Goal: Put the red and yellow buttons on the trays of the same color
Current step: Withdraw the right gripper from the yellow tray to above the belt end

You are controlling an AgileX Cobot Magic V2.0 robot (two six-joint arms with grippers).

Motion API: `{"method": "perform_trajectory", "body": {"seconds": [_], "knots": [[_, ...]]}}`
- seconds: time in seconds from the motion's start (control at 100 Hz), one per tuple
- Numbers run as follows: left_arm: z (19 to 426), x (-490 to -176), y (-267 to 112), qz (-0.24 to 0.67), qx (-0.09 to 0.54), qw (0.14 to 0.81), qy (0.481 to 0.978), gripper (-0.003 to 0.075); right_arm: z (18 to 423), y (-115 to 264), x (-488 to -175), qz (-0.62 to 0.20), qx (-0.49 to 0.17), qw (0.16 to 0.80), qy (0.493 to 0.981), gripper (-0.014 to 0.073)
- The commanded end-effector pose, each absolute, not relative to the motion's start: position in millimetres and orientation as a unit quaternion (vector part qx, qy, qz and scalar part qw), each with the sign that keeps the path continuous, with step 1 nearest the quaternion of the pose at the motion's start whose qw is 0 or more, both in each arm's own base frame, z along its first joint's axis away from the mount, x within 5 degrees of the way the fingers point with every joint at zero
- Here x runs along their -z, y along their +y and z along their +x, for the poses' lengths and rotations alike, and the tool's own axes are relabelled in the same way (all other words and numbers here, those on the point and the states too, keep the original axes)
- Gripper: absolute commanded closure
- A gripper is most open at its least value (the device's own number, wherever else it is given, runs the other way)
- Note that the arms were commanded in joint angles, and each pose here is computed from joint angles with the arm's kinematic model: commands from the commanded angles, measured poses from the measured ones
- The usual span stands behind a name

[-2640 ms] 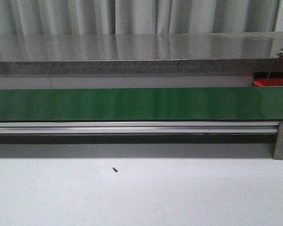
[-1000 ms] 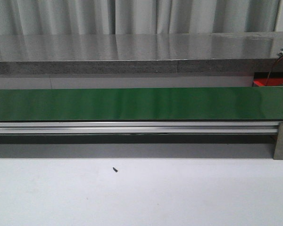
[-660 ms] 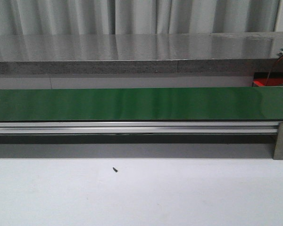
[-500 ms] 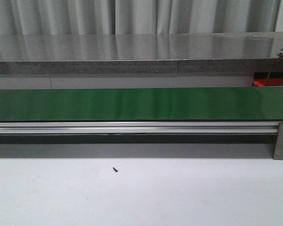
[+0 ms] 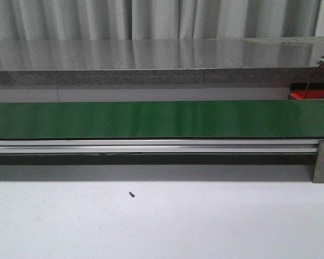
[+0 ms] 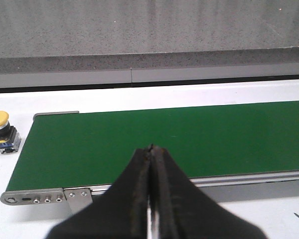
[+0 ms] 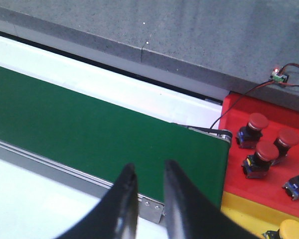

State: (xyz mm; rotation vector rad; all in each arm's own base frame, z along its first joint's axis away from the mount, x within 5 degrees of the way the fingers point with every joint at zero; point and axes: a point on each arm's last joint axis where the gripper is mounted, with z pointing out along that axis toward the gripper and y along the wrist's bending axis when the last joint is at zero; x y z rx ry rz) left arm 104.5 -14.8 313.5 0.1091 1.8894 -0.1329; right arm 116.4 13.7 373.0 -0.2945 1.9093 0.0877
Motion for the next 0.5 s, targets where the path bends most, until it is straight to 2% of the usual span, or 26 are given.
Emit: {"method": "perform_trajectory", "body": {"seconds": [0.0, 0.05, 0.34, 0.43, 0.49], "knots": [[106.6, -329.4, -15.0, 0.041, 0.062, 0.624, 0.778, 0.0740, 107.6, 13.7, -386.3, -0.120, -0.025, 0.608, 0.784, 0.0641], [106.6, -329.4, -15.0, 0.041, 0.062, 0.624, 0.778, 0.0740, 104.2, 14.7, -386.5, -0.123, -0.026, 0.608, 0.784, 0.0696], [106.5, -329.0, -15.1, 0.037, 0.065, 0.622, 0.779, 0.0727, 102.1, 16.1, -384.7, -0.129, -0.031, 0.599, 0.790, 0.0691], [106.5, -329.0, -15.1, 0.037, 0.065, 0.622, 0.779, 0.0661, 102.1, 16.1, -384.7, -0.129, -0.031, 0.599, 0.790, 0.0691], [106.5, -329.0, -15.0, 0.038, 0.065, 0.622, 0.779, 0.0578, 102.1, 16.1, -384.7, -0.129, -0.031, 0.599, 0.790, 0.0691]]}}
